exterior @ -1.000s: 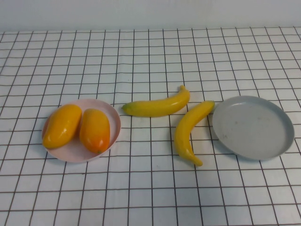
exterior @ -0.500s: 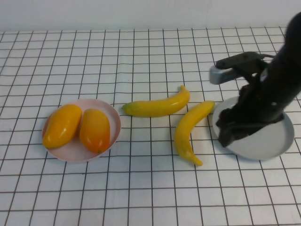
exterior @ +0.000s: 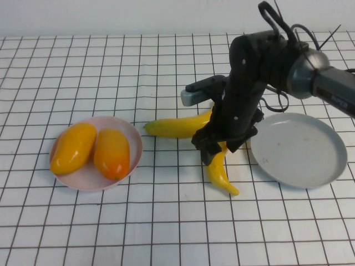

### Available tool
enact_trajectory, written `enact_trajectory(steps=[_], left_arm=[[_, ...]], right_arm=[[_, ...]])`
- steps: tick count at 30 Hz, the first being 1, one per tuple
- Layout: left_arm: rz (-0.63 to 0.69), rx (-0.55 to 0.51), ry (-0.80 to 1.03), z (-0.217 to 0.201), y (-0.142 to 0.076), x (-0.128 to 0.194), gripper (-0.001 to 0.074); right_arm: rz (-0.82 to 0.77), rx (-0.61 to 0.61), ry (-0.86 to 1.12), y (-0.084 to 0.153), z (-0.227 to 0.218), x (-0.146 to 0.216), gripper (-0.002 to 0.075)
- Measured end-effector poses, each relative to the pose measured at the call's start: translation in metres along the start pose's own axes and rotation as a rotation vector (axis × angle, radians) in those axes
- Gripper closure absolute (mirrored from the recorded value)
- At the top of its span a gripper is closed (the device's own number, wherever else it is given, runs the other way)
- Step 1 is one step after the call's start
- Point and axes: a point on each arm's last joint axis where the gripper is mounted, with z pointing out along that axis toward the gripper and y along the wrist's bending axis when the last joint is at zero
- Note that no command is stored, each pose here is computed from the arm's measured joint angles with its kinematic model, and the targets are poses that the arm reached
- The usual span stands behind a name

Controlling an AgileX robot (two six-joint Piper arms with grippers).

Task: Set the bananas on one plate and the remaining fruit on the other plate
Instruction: Put another type of fruit in the right plate

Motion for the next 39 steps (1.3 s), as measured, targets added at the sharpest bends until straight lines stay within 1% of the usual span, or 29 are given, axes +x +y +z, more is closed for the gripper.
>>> enact_trajectory(steps=[4,6,8,10,11,12,15,18,20,22,24,28,30,34,38,39], left_arm=[[-0.001,0.001,0.0,0.0,0.0,0.0,0.0738],[-0.002,0.001,0.0,0.0,0.0,0.0,0.0738],[-0.003,0.001,0.0,0.0,0.0,0.0,0.0738],[-0.003,0.001,0.0,0.0,0.0,0.0,0.0738],[-0.003,0.001,0.0,0.0,0.0,0.0,0.0738],[-0.003,0.001,0.0,0.0,0.0,0.0,0.0738],[-0.003,0.001,0.0,0.0,0.0,0.0,0.0738],[-0.003,0.001,0.002,0.0,0.0,0.0,0.0738],[-0.003,0.001,0.001,0.0,0.0,0.0,0.0738],[-0.003,0.001,0.001,0.0,0.0,0.0,0.0738],[-0.003,0.001,0.001,0.0,0.0,0.0,0.0738],[-0.003,0.001,0.001,0.0,0.0,0.0,0.0738],[-0.003,0.001,0.001,0.0,0.0,0.0,0.0738],[-0.003,0.001,0.001,0.0,0.0,0.0,0.0738],[-0.003,0.001,0.001,0.0,0.0,0.0,0.0738],[-0.003,0.001,0.001,0.0,0.0,0.0,0.0738]], right_arm=[[0.016,-0.007,0.005,-0.001,0.013,-0.009,0.0216],[0.04,-0.009,0.014,-0.002,0.019,-0.01,0.024],[0.054,-0.009,0.024,-0.003,0.023,-0.01,0.0301],[0.061,-0.009,0.03,-0.003,0.023,-0.01,0.041],[0.061,-0.009,0.03,-0.003,0.023,-0.01,0.0435],[0.061,-0.009,0.028,-0.003,0.023,-0.01,0.0425],[0.055,-0.003,-0.001,-0.001,0.009,-0.009,0.0426],[0.032,0.032,-0.083,0.002,-0.032,-0.005,0.0426],[0.022,0.068,-0.131,0.0,-0.061,0.005,0.0426],[0.041,0.096,-0.154,-0.009,-0.086,0.023,0.0426],[0.062,0.125,-0.127,-0.026,-0.093,0.044,0.0426],[0.101,0.189,-0.006,-0.068,-0.084,0.087,0.0426],[0.131,0.205,0.039,-0.085,-0.076,0.101,0.0426],[0.168,0.224,0.026,-0.109,-0.067,0.109,0.0426],[0.142,0.24,-0.024,-0.12,-0.056,0.102,0.0424],[0.138,0.242,-0.034,-0.121,-0.052,0.1,0.0401]])
